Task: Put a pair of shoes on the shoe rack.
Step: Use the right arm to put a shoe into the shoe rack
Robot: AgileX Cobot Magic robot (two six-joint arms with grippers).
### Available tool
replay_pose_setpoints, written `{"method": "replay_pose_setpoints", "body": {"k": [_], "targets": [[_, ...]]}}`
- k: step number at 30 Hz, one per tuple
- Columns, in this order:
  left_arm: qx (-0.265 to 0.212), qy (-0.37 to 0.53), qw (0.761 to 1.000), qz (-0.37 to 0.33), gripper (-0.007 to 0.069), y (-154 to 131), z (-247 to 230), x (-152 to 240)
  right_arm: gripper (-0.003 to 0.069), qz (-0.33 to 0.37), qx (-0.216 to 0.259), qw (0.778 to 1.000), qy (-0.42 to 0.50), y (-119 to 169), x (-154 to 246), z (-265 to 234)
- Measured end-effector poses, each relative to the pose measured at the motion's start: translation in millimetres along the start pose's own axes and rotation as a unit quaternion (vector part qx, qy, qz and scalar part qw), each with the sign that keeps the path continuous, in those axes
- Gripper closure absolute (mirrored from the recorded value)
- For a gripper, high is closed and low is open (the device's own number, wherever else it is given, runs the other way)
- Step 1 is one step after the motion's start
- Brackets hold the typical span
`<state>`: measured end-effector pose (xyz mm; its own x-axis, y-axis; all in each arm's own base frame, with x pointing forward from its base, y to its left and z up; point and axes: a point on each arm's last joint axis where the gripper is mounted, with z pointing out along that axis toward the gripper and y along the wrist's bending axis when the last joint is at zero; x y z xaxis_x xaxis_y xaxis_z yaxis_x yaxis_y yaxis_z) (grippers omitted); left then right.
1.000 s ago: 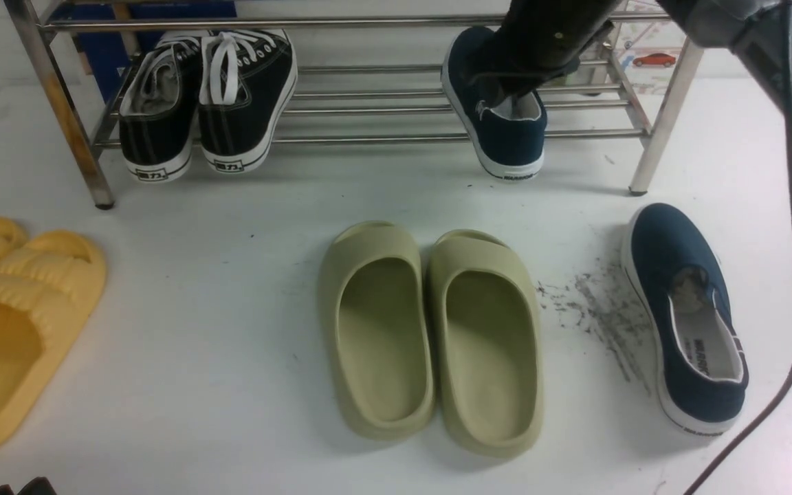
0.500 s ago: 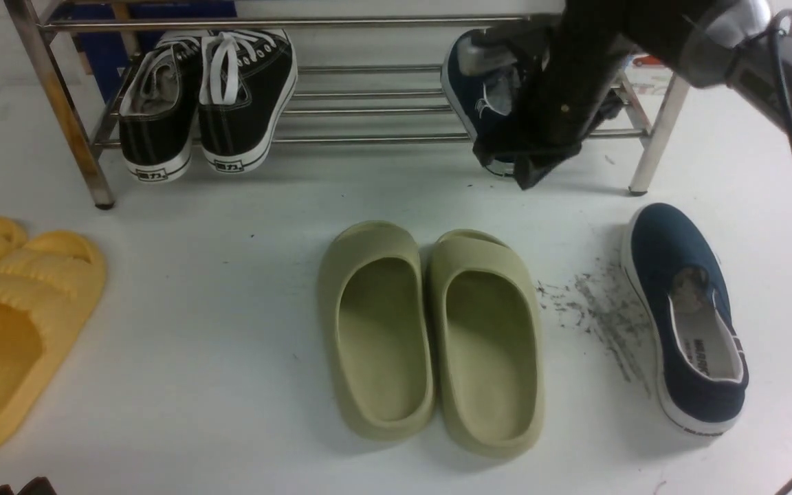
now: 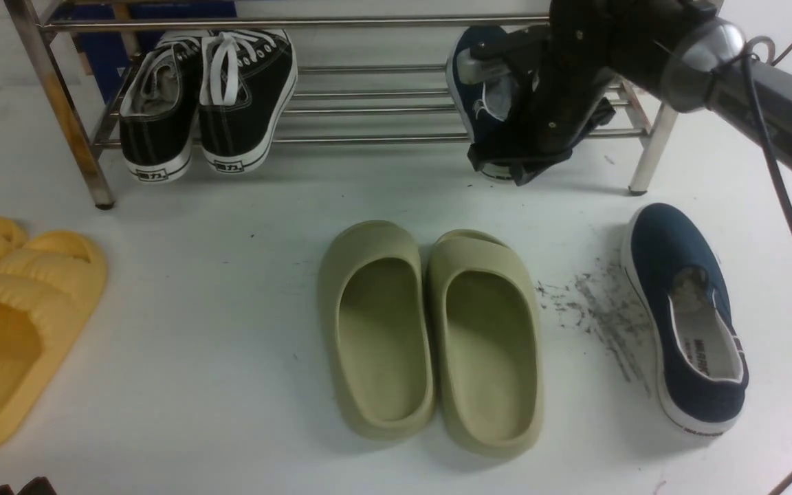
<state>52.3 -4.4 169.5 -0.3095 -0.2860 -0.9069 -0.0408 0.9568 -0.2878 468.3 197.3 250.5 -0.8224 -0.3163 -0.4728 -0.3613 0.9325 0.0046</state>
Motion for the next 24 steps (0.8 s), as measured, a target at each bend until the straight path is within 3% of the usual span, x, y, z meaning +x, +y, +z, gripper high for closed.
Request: {"method": "replay_pose_setpoints", "body": {"k": [24], "targets": [[0.0,0.0,1.0,0.0,0.0386,0,0,0,0.0639,0.022,0.011,0.998,-0.06,-2,-12,6]]}}
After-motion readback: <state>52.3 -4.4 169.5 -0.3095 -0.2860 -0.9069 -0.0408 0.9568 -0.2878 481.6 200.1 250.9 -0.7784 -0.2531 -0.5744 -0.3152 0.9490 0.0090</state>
